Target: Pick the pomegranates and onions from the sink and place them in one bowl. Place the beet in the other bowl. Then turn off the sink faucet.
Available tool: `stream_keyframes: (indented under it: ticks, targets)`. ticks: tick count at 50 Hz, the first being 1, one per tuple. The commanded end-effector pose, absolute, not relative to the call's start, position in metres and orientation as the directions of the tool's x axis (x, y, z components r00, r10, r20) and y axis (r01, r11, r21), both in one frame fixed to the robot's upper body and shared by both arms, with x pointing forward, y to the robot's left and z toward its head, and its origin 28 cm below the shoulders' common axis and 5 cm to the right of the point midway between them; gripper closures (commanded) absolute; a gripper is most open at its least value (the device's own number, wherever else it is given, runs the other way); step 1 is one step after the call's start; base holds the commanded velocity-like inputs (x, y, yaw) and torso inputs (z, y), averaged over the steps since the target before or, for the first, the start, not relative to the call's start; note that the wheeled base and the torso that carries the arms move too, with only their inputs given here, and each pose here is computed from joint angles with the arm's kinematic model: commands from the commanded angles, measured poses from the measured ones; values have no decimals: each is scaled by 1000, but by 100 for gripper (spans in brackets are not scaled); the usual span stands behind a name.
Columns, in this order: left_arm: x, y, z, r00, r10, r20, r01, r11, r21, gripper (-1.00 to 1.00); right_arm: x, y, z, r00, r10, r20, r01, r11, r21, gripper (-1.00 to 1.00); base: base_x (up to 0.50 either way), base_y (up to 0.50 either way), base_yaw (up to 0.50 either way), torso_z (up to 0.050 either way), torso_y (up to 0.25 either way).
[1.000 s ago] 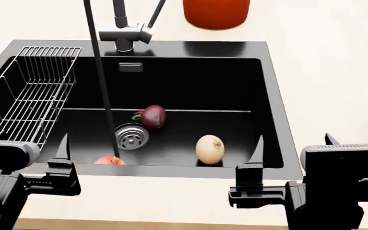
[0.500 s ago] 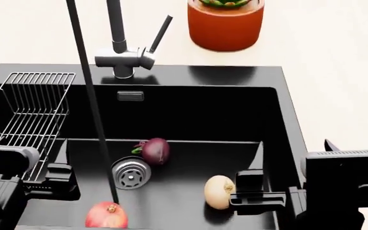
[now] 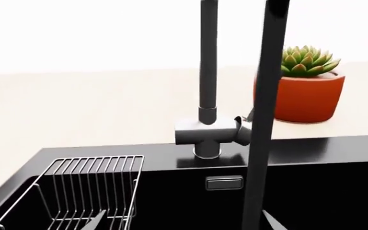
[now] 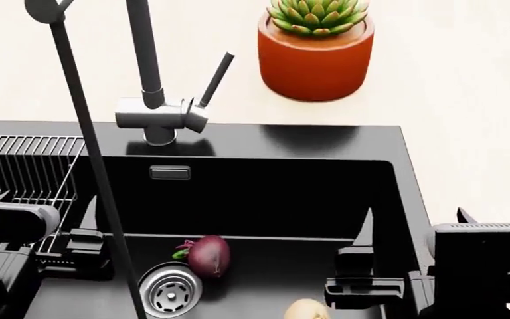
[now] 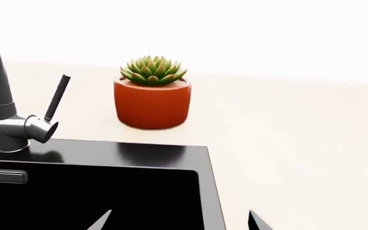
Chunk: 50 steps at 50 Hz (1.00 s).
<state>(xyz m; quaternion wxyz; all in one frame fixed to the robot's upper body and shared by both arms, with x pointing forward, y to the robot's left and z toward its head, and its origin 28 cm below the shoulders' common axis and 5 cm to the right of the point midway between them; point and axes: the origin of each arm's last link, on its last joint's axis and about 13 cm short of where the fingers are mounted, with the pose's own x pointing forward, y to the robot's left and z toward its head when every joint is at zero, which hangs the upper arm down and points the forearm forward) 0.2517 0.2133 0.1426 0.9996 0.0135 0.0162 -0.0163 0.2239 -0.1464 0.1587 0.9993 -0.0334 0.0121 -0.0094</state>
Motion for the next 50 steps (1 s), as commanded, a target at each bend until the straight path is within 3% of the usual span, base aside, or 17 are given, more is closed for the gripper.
stream_keyframes:
  ticks: [1, 10, 19, 31, 33, 50]
  targets:
    - [254, 211, 148, 994, -84, -73, 85, 996, 10, -100, 226, -146, 167, 998, -17, -53, 16, 1000, -16, -100, 0, 0, 0, 0, 0]
    - [296, 215, 185, 996, -51, -78, 51, 999, 2, -100, 279, -151, 240, 998, 48, -49, -51, 997, -53, -100, 0, 0, 0, 0, 0]
    - [341, 227, 217, 997, -3, -76, 3, 1000, -5, -100, 314, -171, 271, 998, 63, -16, -64, 998, -20, -100, 0, 0, 0, 0, 0]
    - [365, 239, 211, 994, 50, -99, -46, 998, 36, -100, 301, -175, 233, 998, 47, -44, -47, 999, 11, -100, 0, 0, 0, 0, 0]
    - [365, 238, 213, 994, 53, -93, -50, 998, 38, -100, 300, -176, 235, 1000, 28, 10, -28, 1000, -1, -100, 0, 0, 0, 0, 0]
    - [358, 239, 199, 991, 40, -127, -34, 998, 53, -100, 300, -174, 225, 997, 59, -49, -59, 998, -10, -100, 143, 5, 0, 0, 0]
